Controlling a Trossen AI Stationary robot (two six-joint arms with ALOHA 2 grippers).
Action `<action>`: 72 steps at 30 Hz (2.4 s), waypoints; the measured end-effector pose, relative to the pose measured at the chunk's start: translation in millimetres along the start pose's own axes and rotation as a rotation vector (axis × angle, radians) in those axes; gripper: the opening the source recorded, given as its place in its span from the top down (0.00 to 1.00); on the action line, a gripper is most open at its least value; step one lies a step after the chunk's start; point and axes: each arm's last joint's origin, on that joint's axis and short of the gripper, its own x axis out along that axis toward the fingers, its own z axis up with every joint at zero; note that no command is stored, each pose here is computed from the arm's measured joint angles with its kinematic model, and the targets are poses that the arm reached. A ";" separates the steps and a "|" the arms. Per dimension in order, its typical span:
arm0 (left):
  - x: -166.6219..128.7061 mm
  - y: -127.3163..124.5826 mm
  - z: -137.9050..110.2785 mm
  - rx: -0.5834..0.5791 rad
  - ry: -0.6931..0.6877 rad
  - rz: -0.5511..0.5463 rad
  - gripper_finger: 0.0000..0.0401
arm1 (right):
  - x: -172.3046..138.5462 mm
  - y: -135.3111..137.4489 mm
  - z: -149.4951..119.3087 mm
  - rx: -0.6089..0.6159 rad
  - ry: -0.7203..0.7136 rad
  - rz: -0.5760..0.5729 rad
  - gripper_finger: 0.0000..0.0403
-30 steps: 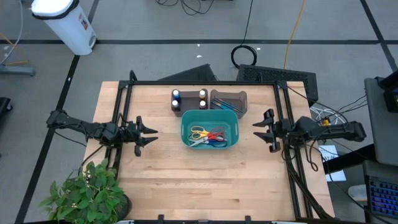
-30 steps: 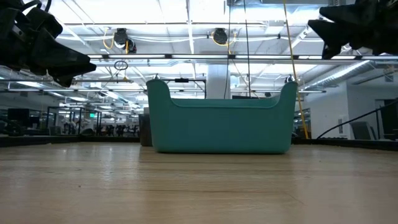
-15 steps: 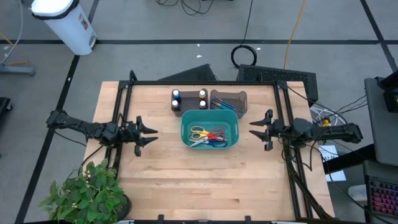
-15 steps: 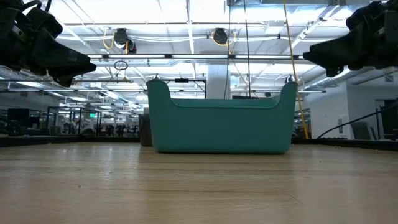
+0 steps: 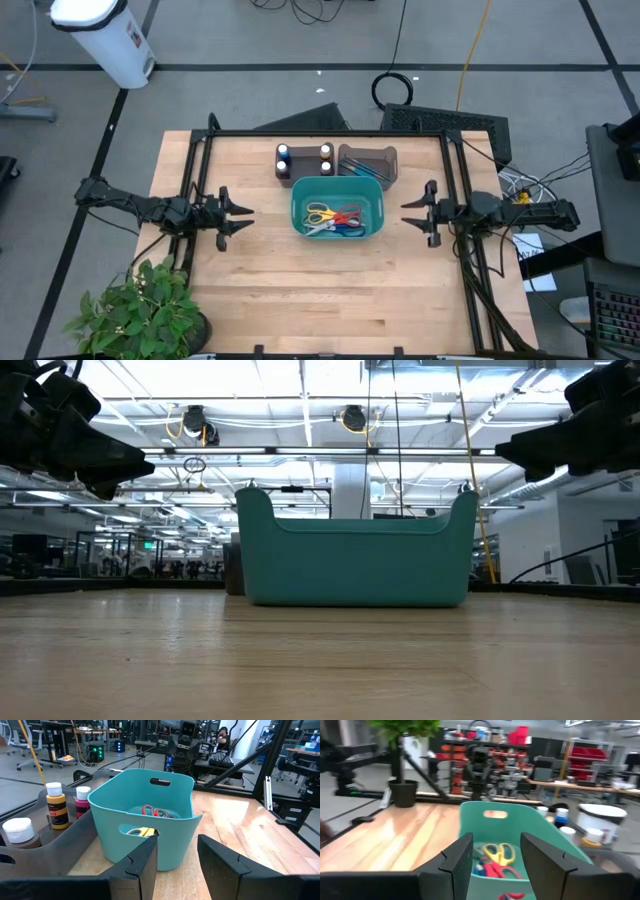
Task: Pick & Place Paint Supplies
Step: Return to home position
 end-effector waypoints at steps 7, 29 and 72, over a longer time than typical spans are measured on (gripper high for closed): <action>0.0 0.0 0.0 0.000 0.000 0.000 0.63 | 0.0 0.9 -0.8 -0.009 0.006 0.028 0.61; 0.0 0.0 0.0 0.000 0.000 0.000 0.63 | 0.0 1.5 -1.0 -0.015 0.007 0.047 0.61; 2.1 14.1 11.9 -0.012 -0.107 0.037 0.63 | 0.0 0.9 4.7 -0.027 -0.052 0.039 0.61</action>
